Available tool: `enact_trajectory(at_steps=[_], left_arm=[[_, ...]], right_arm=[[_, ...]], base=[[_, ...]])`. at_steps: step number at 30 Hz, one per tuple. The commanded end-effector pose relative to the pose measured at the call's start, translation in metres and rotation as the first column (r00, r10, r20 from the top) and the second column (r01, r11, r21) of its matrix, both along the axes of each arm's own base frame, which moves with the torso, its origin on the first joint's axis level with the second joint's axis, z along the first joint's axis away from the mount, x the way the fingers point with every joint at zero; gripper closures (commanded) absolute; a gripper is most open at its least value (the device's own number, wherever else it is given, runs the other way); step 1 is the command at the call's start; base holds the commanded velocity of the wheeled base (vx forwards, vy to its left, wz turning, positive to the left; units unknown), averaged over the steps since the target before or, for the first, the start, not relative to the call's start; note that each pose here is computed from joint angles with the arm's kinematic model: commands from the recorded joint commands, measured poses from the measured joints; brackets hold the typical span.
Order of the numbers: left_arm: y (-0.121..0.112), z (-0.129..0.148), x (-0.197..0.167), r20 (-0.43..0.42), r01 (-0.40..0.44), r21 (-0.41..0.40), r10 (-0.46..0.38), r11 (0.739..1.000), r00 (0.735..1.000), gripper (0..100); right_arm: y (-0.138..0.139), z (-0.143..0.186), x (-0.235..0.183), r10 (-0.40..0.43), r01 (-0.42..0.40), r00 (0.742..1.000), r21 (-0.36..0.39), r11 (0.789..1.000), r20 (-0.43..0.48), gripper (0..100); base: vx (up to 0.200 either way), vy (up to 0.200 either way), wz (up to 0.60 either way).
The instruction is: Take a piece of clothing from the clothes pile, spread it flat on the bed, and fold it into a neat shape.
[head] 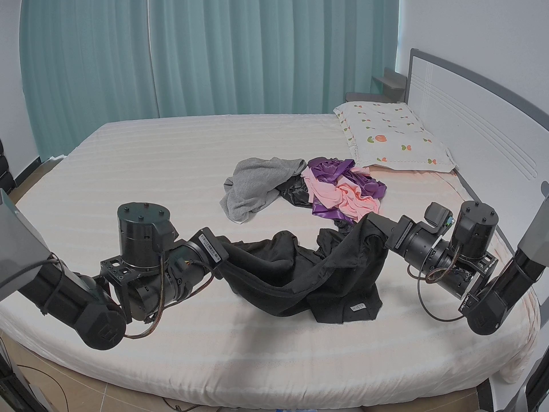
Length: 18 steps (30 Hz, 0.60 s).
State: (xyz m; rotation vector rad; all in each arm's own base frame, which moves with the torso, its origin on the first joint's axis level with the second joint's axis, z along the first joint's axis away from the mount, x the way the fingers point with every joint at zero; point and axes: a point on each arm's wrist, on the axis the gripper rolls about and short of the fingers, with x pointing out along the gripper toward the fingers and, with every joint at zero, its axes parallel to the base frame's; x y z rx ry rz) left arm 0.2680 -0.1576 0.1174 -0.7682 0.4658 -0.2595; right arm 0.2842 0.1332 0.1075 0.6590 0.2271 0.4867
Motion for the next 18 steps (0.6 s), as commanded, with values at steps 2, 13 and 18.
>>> enact_trajectory(at_steps=[2, 13, 18], left_arm=[[0.004, -0.007, -0.006, -0.025, -0.001, 0.014, 0.002, 1.000, 1.000, 100], [0.004, -0.012, -0.008, -0.043, 0.004, 0.022, -0.003, 1.000, 0.999, 100], [0.005, -0.015, -0.010, -0.053, 0.006, 0.028, -0.005, 1.000, 0.999, 100]], right_arm=[[-0.001, -0.002, -0.001, -0.002, 0.001, 1.000, -0.009, 1.000, -0.006, 100], [-0.010, -0.009, -0.004, -0.028, 0.031, 0.997, 0.043, 0.999, -0.075, 100], [-0.009, -0.004, -0.009, -0.019, 0.022, 0.998, 0.047, 0.999, -0.065, 100]], base=[[0.000, 0.000, 0.00], [-0.055, 0.000, 0.00], [-0.200, 0.000, 0.00]])
